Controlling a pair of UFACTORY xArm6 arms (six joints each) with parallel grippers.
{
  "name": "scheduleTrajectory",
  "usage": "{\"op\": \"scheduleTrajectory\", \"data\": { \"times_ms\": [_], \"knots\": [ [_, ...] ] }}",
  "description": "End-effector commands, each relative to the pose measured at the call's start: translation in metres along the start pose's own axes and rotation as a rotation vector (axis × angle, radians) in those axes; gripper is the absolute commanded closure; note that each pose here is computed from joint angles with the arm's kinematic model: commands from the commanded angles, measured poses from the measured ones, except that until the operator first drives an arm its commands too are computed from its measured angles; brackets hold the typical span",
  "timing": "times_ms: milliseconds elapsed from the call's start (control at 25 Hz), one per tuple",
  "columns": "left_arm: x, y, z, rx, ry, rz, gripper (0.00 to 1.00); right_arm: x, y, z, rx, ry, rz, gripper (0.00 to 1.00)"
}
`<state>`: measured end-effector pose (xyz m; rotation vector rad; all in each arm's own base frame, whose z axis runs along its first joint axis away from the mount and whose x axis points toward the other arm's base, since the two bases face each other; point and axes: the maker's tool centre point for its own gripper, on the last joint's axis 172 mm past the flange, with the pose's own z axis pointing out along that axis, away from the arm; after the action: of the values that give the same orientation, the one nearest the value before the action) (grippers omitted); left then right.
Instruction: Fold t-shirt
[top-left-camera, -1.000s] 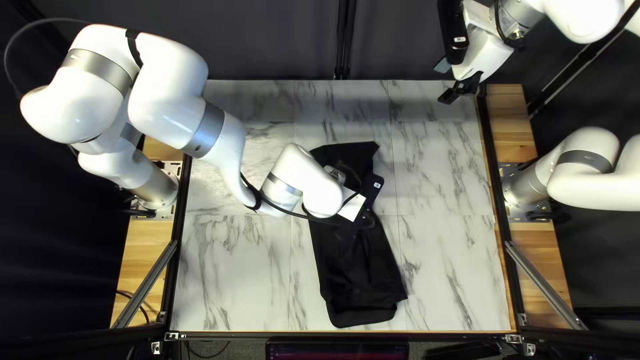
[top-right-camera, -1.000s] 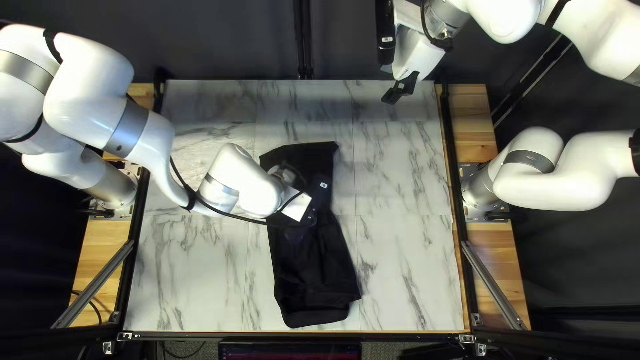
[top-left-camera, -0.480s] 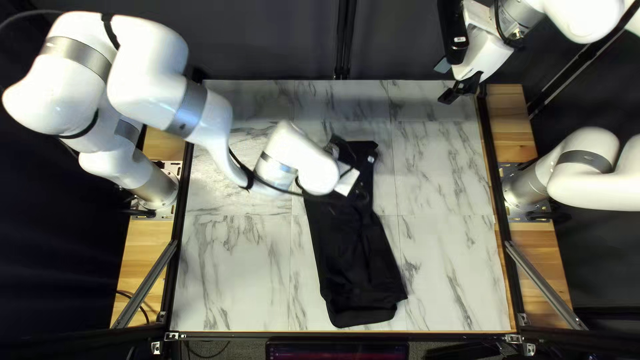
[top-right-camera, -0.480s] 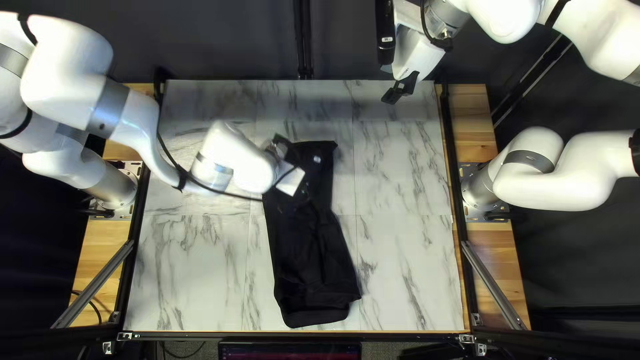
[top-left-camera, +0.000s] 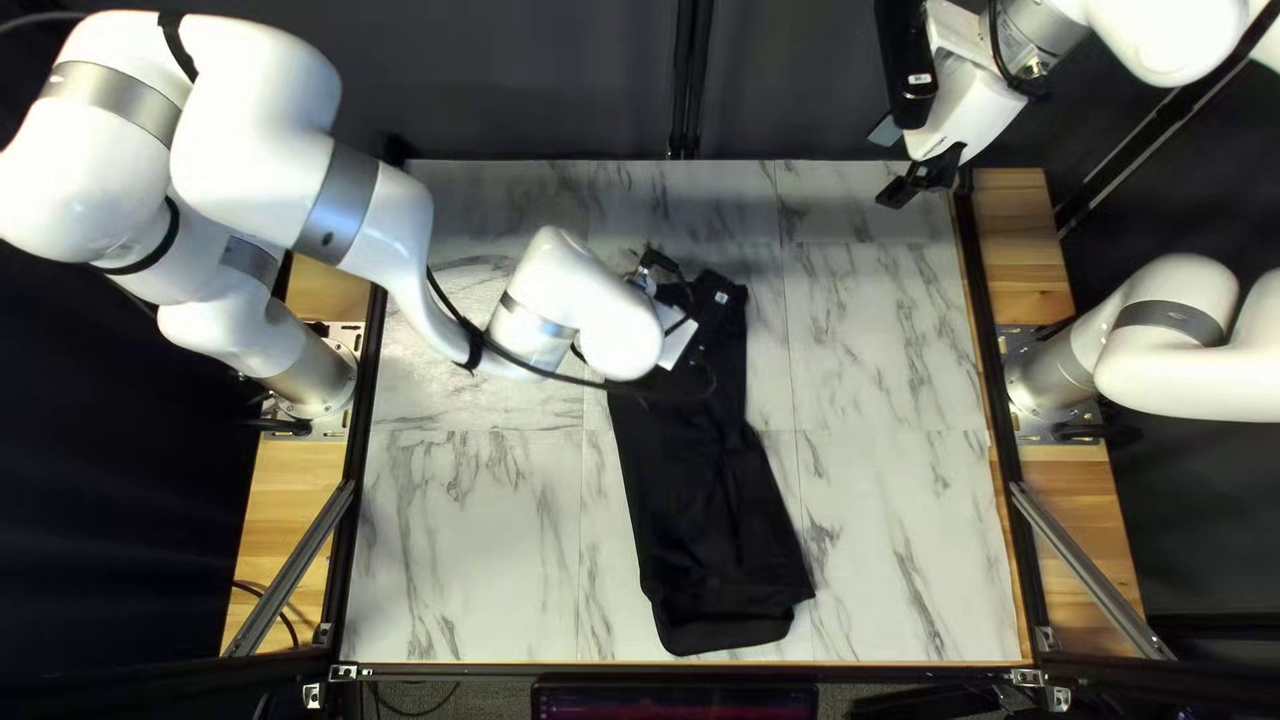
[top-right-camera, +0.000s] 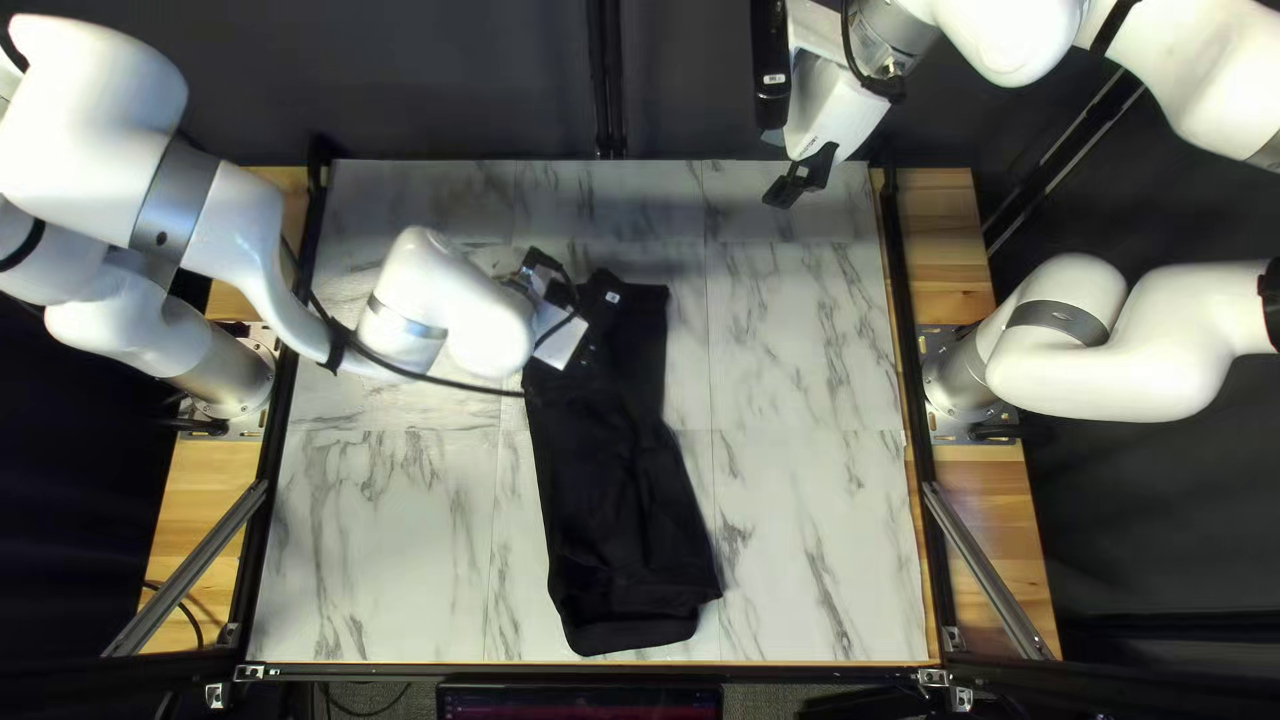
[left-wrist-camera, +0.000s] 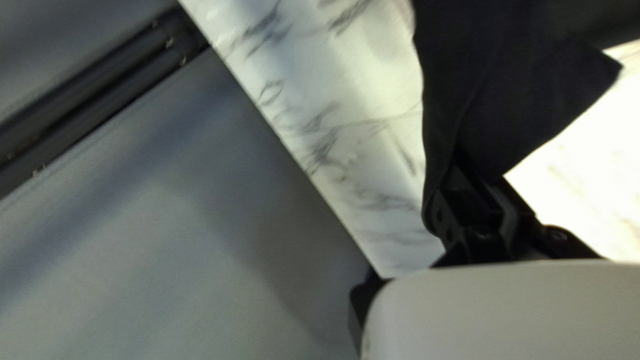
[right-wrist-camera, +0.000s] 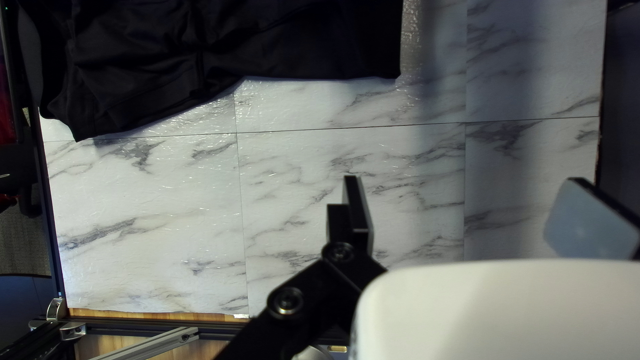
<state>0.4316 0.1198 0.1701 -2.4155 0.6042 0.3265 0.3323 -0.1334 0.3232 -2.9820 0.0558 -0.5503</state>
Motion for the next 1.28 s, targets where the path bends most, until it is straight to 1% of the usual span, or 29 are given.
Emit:
{"op": "scheduleTrajectory", "data": {
  "times_ms": [40,160,320,440,480,680,800,840,880,1040,1120,1160,1200,1240,1280],
  "knots": [
    [0.006,0.008,-0.007,0.003,0.009,0.003,1.0,0.0,0.0,0.0,0.0,0.0,0.0,0.0],
    [0.028,0.031,-0.013,-0.003,0.023,0.005,1.0,0.0,0.0,0.0,0.0,0.0,0.0,0.0],
    [0.057,0.057,-0.008,-0.026,0.056,0.007,1.0,0.0,0.0,0.0,0.0,0.0,0.0,0.0],
    [0.075,0.072,-0.008,-0.05,0.096,0.003,1.0,0.0,0.0,0.0,0.0,0.0,0.0,0.0],
    [0.082,0.076,-0.009,-0.06,0.116,-0.001,1.0,0.0,0.0,0.0,0.0,0.0,0.0,0.0],
    [0.098,0.089,-0.015,-0.093,0.176,-0.023,0.99,0.0,0.0,0.0,0.0,0.0,0.0,0.0],
    [0.105,0.1,-0.012,-0.116,0.202,-0.037,0.94,0.0,0.0,0.0,0.0,0.0,0.0,0.0],
    [0.107,0.103,-0.01,-0.121,0.207,-0.039,0.88,0.0,0.0,0.0,0.0,0.0,0.0,0.0],
    [0.11,0.106,-0.009,-0.13,0.215,-0.043,0.8,0.0,0.0,0.0,0.0,0.0,0.0,0.0],
    [0.112,0.117,-0.005,-0.149,0.224,-0.051,0.79,0.0,0.0,0.0,0.0,0.0,0.0,0.0],
    [0.112,0.121,-0.005,-0.155,0.225,-0.051,0.74,0.0,0.0,0.0,0.0,0.0,0.0,0.0],
    [0.112,0.122,-0.005,-0.155,0.225,-0.049,0.6,0.0,0.0,0.0,0.0,0.0,0.0,0.0],
    [0.113,0.123,-0.006,-0.156,0.224,-0.047,0.35,0.0,0.0,0.0,0.0,0.0,0.0,0.0],
    [0.113,0.124,-0.006,-0.155,0.224,-0.046,0.13,0.0,0.0,0.0,0.0,0.0,0.0,0.0],
    [0.112,0.125,-0.007,-0.154,0.222,-0.044,0.0,0.0,0.0,0.0,0.0,0.0,0.0,0.0]
  ]
}}
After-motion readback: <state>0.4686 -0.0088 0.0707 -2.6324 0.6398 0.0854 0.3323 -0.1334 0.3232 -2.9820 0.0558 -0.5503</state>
